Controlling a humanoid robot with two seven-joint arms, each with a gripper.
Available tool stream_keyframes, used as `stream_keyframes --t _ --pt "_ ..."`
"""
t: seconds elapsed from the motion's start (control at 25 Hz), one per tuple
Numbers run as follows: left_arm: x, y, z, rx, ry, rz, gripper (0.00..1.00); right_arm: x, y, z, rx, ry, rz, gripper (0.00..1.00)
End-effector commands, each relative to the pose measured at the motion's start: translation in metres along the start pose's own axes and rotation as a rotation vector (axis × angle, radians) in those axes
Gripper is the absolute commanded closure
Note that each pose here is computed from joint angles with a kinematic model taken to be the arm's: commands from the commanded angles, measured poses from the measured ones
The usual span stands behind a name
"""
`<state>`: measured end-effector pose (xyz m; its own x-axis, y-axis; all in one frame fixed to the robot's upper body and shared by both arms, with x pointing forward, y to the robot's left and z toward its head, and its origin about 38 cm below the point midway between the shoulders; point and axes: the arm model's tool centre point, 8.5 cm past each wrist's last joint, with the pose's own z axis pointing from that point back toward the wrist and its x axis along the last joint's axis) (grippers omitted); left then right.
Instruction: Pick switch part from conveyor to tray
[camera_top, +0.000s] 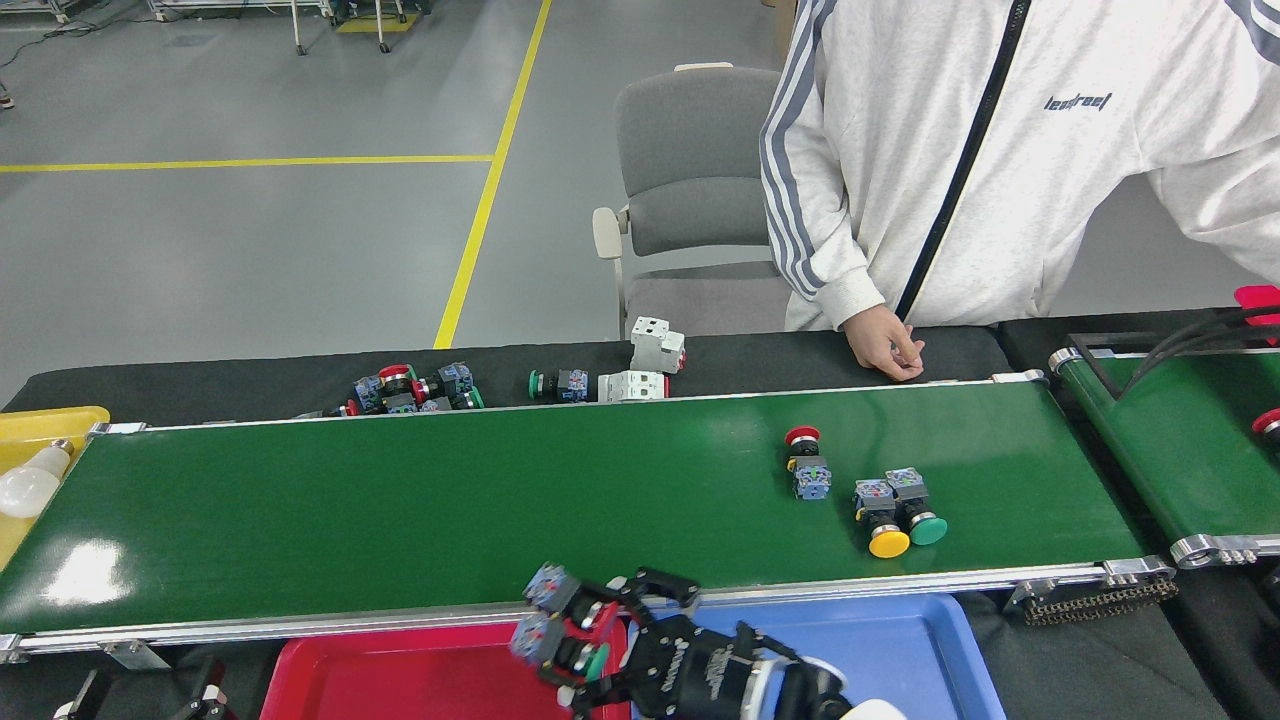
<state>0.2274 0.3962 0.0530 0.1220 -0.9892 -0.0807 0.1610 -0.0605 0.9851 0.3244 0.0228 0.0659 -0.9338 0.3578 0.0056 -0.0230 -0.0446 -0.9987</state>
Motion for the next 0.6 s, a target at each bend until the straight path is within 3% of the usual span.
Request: stream_keyframes --t 0.0,0.16,0.24,0.4,0.48,0.56 --pt "-0.001 0.009 -0.004 0.030 -0.005 -0.010 0.00 -0.003 -0.011 -0.006 -0.031 -0.007 0.017 0.00" --pt "-0.003 0.010 -0.003 0.033 -0.001 -0.012 0.00 -0.005 -0.013 -0.002 -0.039 0.001 0.012 0.00" --pt "-0.006 0.009 0.000 0.027 0.006 -0.016 0.00 -0.019 -0.021 0.018 -0.076 0.072 0.009 0.00" --pt "-0.006 0.010 0.000 0.027 0.003 -0.020 0.00 -0.056 -0.005 0.116 -0.140 0.535 -0.108 0.01" --pt "-0.007 0.010 -0.001 0.028 -0.002 -0.023 0.00 -0.067 0.017 0.161 -0.135 0.896 -0.200 0.01" --pt "-0.005 0.011 -0.001 0.031 -0.008 -0.020 0.00 -0.075 0.025 0.189 -0.155 1.109 -0.195 0.01"
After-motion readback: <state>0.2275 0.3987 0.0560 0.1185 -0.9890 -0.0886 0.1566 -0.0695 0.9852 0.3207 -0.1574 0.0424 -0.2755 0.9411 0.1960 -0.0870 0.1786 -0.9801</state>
